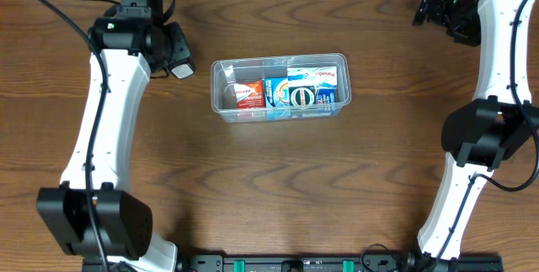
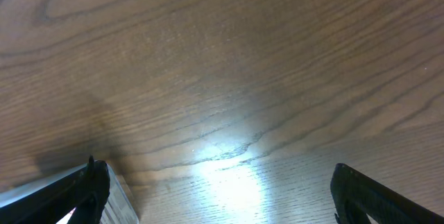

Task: Pack container
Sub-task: 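Carry the bottle right over the container with the left gripper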

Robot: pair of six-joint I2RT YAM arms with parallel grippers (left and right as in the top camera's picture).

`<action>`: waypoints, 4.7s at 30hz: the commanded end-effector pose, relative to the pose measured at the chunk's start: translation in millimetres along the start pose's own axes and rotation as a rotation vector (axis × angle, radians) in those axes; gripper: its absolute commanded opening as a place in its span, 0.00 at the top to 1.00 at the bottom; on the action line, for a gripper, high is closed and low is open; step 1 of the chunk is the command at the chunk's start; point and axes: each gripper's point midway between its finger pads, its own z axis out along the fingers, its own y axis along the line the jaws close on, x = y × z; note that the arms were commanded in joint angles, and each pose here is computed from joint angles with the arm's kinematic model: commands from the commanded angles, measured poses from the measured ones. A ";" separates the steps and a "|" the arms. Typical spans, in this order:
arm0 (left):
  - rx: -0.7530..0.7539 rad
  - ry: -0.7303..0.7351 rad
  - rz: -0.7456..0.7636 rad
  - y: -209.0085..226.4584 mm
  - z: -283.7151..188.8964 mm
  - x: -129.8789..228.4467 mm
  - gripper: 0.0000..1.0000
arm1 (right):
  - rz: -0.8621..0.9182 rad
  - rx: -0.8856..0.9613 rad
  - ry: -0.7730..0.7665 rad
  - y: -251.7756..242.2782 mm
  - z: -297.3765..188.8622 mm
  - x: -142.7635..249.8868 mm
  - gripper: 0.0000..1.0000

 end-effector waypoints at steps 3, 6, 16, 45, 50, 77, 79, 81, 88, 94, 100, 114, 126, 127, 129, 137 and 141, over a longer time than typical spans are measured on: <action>0.041 -0.011 -0.178 -23.1 -24.1 9.4 0.86 | -0.018 -0.014 -0.018 6.3 -6.4 -2.3 0.01; 0.050 0.007 -0.249 -36.3 -25.2 19.3 0.86 | -0.017 -0.013 -0.019 5.5 -6.4 -2.6 0.01; -0.015 -0.080 -0.378 -63.2 -31.7 33.8 0.86 | -0.017 -0.013 -0.018 5.5 -6.4 -2.5 0.01; -0.348 -0.192 -0.494 -67.4 64.6 67.6 0.86 | -0.017 -0.013 -0.018 5.5 -6.4 -2.5 0.01; -0.388 -0.261 -0.532 -59.9 69.1 61.6 0.86 | -0.017 -0.013 -0.018 5.7 -6.4 -2.5 0.01; -0.423 -0.295 -0.506 -57.9 73.7 67.0 0.86 | -0.017 -0.013 -0.018 5.7 -6.4 -2.4 0.01; -0.442 -0.287 -0.507 -54.0 72.3 70.4 0.86 | -0.017 -0.013 -0.018 5.5 -6.4 -2.5 0.01; -0.465 -0.279 -0.513 -49.1 70.3 74.4 0.87 | -0.017 -0.013 -0.018 5.5 -6.4 -2.5 0.01; -0.495 -0.287 -0.594 -40.4 68.9 82.2 0.90 | -0.017 -0.013 -0.018 5.7 -6.4 -2.5 0.01; -0.475 -0.296 -0.614 -44.3 70.2 80.2 0.94 | -0.017 -0.013 -0.018 5.7 -6.4 -2.5 0.01; -0.437 -0.300 -0.624 -54.1 72.2 79.1 0.94 | -0.017 -0.013 -0.018 5.7 -6.4 -2.5 0.01; -0.398 -0.343 -0.641 -59.9 72.0 68.8 0.94 | -0.017 -0.013 -0.018 5.5 -6.4 -2.5 0.01; -0.397 -0.330 -0.629 -56.2 42.9 69.9 0.94 | -0.017 -0.013 -0.018 5.7 -6.4 -2.5 0.01; -0.396 -0.331 -0.635 -56.7 43.0 71.0 0.94 | -0.017 -0.013 -0.018 5.7 -6.4 -2.4 0.01; -0.402 -0.332 -0.654 -55.7 43.3 74.3 0.94 | -0.017 -0.013 -0.018 5.7 -6.4 -2.5 0.01; -0.439 -0.336 -0.718 -44.7 47.4 85.4 0.94 | -0.017 -0.013 -0.018 5.7 -6.4 -2.5 0.01; -0.437 -0.371 -0.788 -42.2 45.7 83.5 0.94 | -0.017 -0.013 -0.018 5.7 -6.4 -2.4 0.01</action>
